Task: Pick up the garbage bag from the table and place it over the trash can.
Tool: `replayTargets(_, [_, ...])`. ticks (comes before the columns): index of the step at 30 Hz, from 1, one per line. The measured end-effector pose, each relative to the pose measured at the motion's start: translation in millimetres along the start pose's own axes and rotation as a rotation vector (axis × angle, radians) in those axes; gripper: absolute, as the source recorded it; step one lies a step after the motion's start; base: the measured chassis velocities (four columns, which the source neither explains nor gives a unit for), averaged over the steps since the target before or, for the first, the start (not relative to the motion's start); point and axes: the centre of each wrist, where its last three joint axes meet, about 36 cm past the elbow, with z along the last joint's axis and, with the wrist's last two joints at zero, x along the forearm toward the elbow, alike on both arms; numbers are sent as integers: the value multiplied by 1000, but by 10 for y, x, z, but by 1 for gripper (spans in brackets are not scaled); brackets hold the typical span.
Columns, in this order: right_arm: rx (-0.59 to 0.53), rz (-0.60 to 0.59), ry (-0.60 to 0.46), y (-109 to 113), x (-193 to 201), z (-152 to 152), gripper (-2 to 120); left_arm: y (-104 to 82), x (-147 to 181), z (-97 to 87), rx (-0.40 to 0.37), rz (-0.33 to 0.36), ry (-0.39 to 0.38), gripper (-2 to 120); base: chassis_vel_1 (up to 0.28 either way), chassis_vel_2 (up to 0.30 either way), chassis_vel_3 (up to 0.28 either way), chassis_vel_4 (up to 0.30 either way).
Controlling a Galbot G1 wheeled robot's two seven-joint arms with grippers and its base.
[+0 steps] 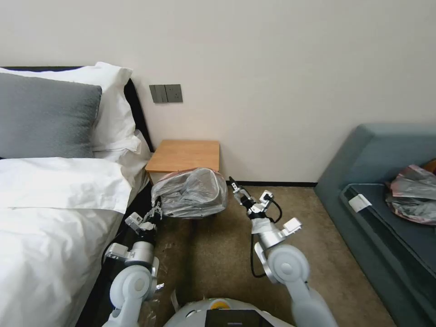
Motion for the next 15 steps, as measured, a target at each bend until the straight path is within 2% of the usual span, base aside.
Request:
replayTargets(7, [-31,-4,20,-112,-124,163,100,-20,18,-14,12,6,2,11,0,0,0,0])
replayTargets(15, [-66,-20,13,-137,-208,274,100,-60,17,38,29,15,13,11,0,0,0,0])
